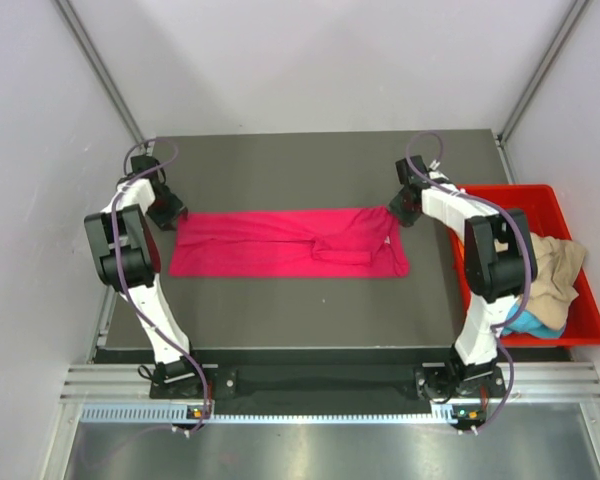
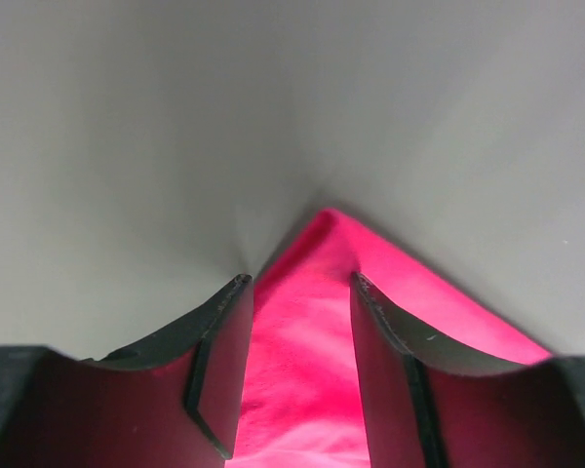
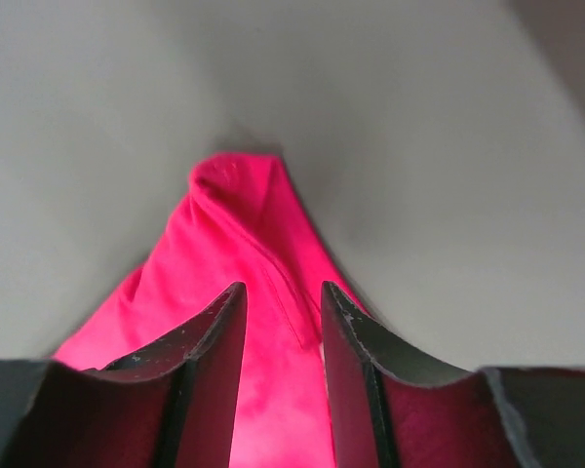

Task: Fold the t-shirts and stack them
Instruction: Fold the tshirt

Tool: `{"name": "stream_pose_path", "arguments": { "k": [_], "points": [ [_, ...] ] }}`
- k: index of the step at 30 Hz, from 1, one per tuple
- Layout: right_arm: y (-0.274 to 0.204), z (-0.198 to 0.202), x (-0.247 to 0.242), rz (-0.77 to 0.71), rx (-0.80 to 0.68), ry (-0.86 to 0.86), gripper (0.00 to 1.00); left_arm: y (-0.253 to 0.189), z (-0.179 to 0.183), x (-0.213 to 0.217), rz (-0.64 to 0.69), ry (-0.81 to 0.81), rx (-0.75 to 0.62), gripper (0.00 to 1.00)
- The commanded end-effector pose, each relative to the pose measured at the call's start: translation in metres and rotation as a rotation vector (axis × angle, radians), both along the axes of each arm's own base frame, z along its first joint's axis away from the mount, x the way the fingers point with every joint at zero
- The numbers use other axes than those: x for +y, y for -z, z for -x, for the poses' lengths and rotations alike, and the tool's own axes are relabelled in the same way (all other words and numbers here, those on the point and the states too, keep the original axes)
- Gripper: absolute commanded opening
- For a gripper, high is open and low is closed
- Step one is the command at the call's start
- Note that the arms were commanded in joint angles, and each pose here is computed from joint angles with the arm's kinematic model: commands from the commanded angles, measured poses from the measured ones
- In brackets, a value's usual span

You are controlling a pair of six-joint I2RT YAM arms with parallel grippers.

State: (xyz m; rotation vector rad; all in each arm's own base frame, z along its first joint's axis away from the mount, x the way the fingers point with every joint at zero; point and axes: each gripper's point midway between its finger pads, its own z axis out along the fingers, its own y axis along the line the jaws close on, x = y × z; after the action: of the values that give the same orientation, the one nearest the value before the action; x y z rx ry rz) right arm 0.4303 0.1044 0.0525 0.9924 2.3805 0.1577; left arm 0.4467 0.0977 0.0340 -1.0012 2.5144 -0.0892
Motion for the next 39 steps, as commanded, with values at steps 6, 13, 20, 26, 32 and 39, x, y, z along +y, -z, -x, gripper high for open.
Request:
{"name": "stream_pose_path", "arguments": {
  "k": [6,13,20,26,32,39],
  "points": [
    [0.005,-0.031,0.009,0.015,-0.014,-0.063,0.34,-0.06,-0.005,0.02,-0.083,-0.001,-0.05,0.51],
    [0.022,-0.035,-0.007,0.091,0.024,-0.072,0.16,-0.089,-0.007,0.014,-0.075,0.013,-0.131,0.52],
    [0.028,-0.074,-0.017,0.149,-0.004,-0.137,0.0,-0.124,-0.018,-0.057,0.263,0.179,-0.347,0.53],
    [0.033,-0.127,-0.027,0.145,-0.06,-0.17,0.0,-0.138,-0.015,-0.073,0.331,0.213,-0.421,0.54],
    [0.026,-0.212,-0.009,-0.033,-0.246,-0.296,0.06,-0.085,-0.004,-0.049,0.169,0.216,-0.303,0.57],
    [-0.046,-0.244,0.004,-0.079,-0.467,-0.399,0.3,-0.033,0.004,-0.038,0.111,0.302,-0.165,0.58]
  ]
}}
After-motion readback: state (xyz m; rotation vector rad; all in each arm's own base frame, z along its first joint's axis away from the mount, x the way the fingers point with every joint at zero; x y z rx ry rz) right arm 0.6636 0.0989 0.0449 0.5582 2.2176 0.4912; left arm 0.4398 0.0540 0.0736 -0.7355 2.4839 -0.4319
